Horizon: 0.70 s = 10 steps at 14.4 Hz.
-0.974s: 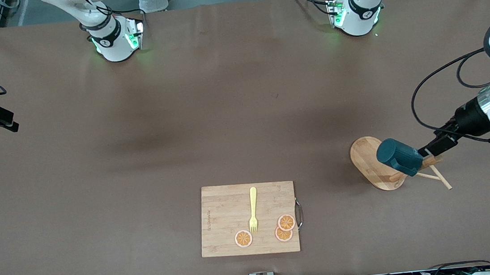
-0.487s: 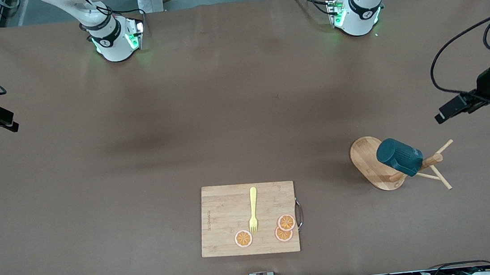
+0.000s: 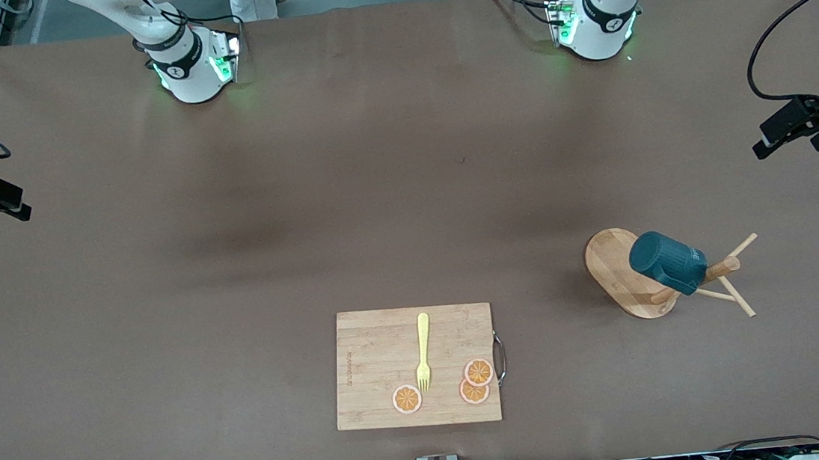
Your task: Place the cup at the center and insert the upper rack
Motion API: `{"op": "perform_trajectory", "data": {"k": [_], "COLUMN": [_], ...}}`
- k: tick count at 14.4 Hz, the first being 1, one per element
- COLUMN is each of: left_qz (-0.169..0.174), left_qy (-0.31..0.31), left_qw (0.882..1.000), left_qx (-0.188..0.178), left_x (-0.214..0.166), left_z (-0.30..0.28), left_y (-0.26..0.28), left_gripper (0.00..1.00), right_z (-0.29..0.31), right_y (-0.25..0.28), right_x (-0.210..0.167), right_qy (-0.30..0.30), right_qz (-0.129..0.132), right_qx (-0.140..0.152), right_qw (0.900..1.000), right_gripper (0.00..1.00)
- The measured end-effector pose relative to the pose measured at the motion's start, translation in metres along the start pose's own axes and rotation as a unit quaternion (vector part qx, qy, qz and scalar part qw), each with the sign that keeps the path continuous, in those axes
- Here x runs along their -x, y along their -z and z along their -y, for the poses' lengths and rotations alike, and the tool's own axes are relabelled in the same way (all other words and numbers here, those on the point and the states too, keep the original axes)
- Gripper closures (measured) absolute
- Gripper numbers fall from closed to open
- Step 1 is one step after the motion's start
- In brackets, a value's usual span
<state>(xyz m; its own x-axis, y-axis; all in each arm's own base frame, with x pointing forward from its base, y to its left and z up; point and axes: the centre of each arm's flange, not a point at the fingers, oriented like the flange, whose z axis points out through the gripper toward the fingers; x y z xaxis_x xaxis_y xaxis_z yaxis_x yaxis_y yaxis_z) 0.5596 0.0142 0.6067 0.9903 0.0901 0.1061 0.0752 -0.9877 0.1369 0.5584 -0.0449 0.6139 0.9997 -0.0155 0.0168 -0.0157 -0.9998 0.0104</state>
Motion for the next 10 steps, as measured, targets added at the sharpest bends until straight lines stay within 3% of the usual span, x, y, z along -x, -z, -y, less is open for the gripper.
{"op": "perform_trajectory", "data": {"k": [10], "left_qz": [-0.002], "left_qy": [-0.024], "left_qw": [1.0], "left_qx": [0.003], "left_x": [0.004], "left_z": [-0.027], "left_y": [0.002], "left_gripper": [0.0], "right_z": [0.0], "right_y": [0.0], "right_x": [0.0], "right_qy": [0.0], "right_qz": [0.0], "right_qx": [0.0], "right_qw": [1.0], "right_gripper": [0.0]}}
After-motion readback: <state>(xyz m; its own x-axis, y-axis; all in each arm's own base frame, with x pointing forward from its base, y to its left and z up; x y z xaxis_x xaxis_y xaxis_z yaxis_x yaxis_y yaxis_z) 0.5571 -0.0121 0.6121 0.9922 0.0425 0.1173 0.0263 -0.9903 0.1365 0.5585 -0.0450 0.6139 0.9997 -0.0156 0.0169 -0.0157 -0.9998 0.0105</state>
